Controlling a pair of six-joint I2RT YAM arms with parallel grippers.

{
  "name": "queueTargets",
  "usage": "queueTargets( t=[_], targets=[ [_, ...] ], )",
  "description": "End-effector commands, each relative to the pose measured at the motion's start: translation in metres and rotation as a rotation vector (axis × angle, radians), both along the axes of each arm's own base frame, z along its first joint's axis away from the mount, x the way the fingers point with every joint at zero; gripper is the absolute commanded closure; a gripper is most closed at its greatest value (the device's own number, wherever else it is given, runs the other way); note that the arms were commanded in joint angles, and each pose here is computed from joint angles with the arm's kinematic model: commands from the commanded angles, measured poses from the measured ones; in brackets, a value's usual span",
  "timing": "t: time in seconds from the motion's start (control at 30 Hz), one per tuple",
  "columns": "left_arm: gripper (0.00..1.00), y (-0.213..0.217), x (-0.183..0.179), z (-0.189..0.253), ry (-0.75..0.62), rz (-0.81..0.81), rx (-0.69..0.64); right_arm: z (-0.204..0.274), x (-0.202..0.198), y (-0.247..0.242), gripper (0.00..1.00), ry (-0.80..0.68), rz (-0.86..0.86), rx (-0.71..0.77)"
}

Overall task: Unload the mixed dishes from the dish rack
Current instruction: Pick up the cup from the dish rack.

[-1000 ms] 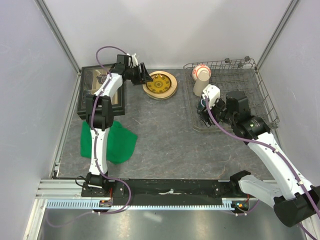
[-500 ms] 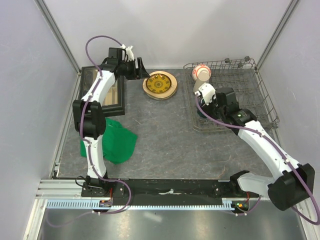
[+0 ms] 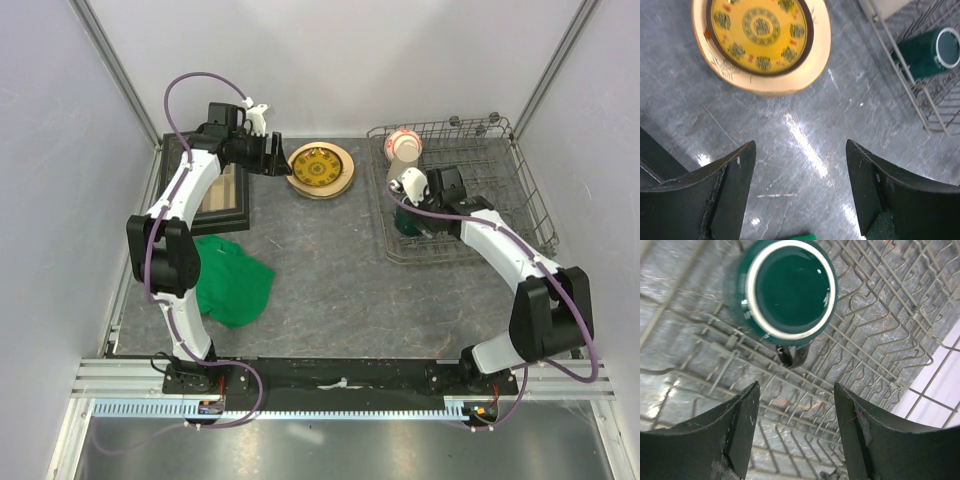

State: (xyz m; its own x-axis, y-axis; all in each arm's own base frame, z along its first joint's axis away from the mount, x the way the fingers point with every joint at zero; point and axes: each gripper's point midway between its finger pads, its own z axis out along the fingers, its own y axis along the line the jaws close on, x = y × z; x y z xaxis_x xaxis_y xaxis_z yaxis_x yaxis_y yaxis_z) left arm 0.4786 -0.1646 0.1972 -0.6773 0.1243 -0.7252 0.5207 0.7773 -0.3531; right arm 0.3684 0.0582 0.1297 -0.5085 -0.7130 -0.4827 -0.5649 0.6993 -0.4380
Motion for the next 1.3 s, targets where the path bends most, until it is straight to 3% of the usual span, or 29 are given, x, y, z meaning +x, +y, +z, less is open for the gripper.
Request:
queueTargets(
  t=[0.0, 0.5, 1.27],
  targets=[
    [0.21, 0.003, -0.015, 0.023, -0.084, -0.072, 0.023, 0.011, 0.025, -0.004, 0.32, -0.026, 0.027, 0.014],
    [0.21, 0.0, -0.023, 0.005, -0.034, -0.095, 0.014, -0.041, 0.038, -0.019, 0.35, 0.116, 0.069, 0.068],
    [0.21, -0.002, -0.027, -0.012, -0.011, -0.107, 0.005, -0.081, 0.044, -0.015, 0.48, 0.127, 0.149, 0.14]
  ],
)
